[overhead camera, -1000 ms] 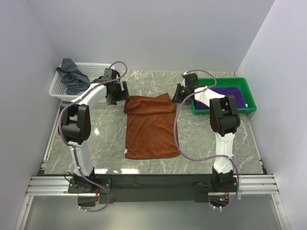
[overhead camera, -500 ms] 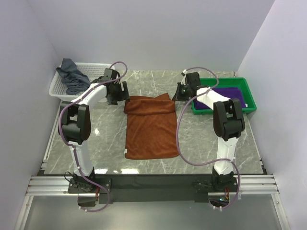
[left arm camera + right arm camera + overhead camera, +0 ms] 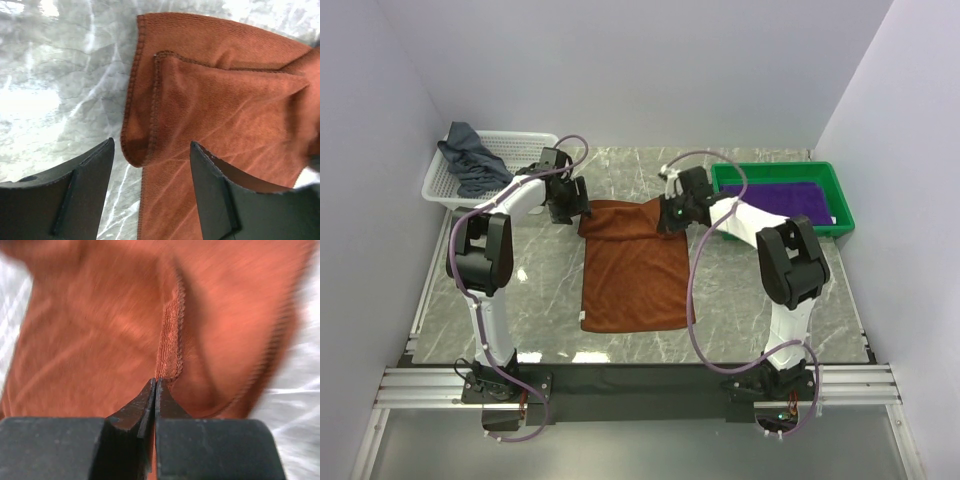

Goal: Fold and stack the towels
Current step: Flatten out the crumpled towel

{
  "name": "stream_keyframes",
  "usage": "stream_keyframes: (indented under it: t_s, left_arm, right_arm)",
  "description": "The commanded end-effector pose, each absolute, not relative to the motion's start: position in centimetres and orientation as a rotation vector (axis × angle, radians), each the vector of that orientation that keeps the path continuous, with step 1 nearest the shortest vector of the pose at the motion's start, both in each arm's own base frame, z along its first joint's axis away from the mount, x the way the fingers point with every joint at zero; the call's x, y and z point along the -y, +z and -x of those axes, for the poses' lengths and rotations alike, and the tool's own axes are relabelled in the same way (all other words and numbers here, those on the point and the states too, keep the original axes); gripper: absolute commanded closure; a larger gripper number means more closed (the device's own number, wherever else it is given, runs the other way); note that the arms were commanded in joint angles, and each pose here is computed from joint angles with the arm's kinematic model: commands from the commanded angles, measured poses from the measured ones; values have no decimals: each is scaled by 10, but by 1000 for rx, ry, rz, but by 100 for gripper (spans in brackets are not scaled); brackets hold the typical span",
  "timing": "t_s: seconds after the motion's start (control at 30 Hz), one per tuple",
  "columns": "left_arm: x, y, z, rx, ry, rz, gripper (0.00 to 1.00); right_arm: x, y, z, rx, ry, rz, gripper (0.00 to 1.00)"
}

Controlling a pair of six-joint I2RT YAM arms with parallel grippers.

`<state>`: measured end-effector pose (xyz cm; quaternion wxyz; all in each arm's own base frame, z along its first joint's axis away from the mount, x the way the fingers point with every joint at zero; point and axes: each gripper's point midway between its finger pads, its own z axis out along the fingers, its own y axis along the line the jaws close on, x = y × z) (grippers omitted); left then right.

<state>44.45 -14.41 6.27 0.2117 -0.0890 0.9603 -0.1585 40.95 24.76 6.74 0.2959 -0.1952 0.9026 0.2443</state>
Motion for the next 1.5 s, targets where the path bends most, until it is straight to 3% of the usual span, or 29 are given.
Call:
stream_keyframes:
  t_s: [0.0, 0.57, 1.13, 1.47]
  left_arm:
    - [154, 68, -449, -2647, -522, 237, 33]
    - [178, 61, -463, -2634, -695, 319, 41]
    - [200, 102, -478, -2507, -878, 246, 47]
    - [185, 79, -495, -2529, -751, 418, 45]
  right_arm:
    - [-264, 74, -390, -2327, 678, 699, 100]
    - [-278, 61, -378, -2326, 776, 686, 100]
    - [-276, 62, -375, -2322, 777, 686, 100]
    - [-277, 64, -374, -2315, 790, 682, 100]
